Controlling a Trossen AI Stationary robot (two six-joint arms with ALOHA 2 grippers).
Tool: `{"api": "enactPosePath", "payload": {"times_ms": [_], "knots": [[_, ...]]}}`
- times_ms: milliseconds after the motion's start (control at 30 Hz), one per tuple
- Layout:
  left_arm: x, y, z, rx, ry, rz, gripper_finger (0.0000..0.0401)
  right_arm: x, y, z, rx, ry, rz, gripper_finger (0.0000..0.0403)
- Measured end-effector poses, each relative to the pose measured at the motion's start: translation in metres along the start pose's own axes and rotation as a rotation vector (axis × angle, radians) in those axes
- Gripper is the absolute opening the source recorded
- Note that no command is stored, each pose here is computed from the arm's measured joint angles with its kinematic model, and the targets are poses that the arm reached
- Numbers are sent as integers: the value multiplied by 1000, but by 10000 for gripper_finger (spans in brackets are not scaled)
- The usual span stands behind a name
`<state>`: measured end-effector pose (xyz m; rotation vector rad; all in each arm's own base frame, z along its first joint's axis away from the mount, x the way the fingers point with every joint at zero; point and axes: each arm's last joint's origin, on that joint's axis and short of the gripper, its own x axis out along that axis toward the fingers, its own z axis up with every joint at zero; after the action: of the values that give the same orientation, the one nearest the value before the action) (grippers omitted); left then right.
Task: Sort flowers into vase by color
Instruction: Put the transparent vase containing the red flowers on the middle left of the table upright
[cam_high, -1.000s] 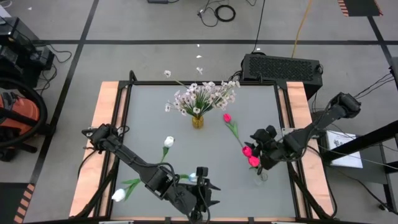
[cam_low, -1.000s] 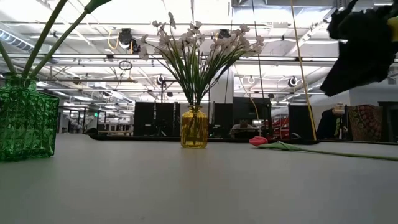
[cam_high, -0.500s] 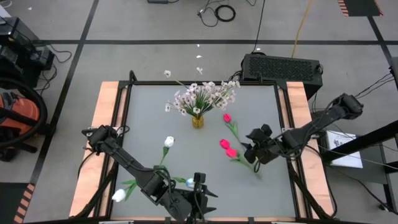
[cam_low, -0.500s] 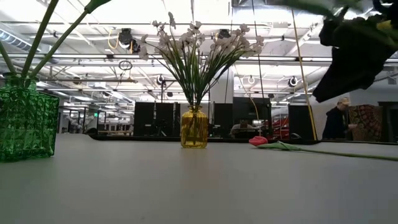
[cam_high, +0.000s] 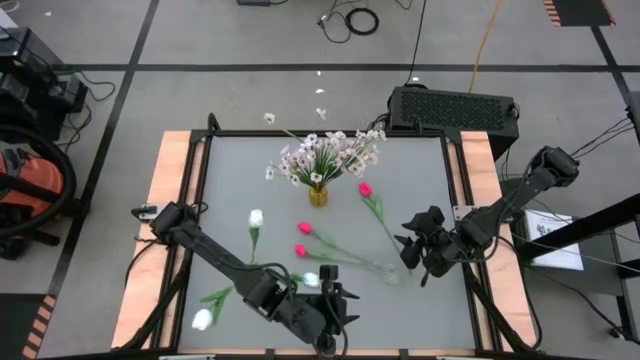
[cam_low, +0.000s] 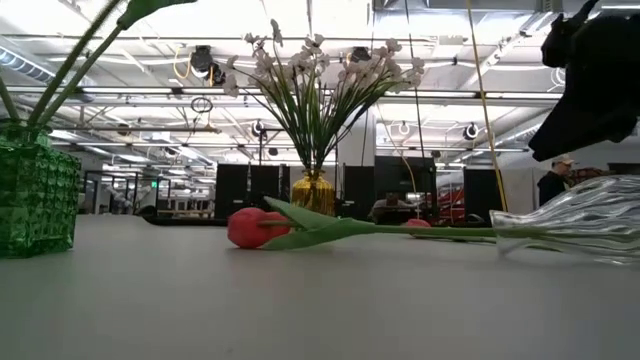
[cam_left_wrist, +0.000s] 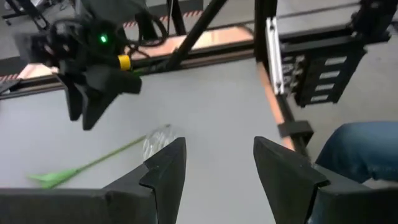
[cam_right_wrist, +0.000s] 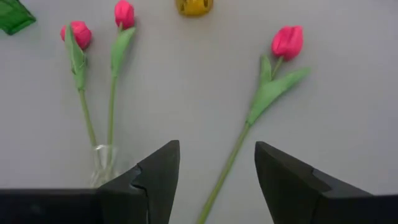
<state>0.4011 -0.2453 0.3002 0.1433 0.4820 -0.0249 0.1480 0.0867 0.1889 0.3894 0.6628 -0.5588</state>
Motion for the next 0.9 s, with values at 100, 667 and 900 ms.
{"api": "enactPosePath", "payload": {"times_ms": [100,667,900], "knots": [[-9,1,9,-12,-28,-9,196,0,0,-1,19,22,-2,200],[-21,-4,16,39,-50,-18,196,43,23,8,-44,160,69,200],[-23,-6,15,48,-43,-21,196,33,70,42,-213,223,223,200]]}}
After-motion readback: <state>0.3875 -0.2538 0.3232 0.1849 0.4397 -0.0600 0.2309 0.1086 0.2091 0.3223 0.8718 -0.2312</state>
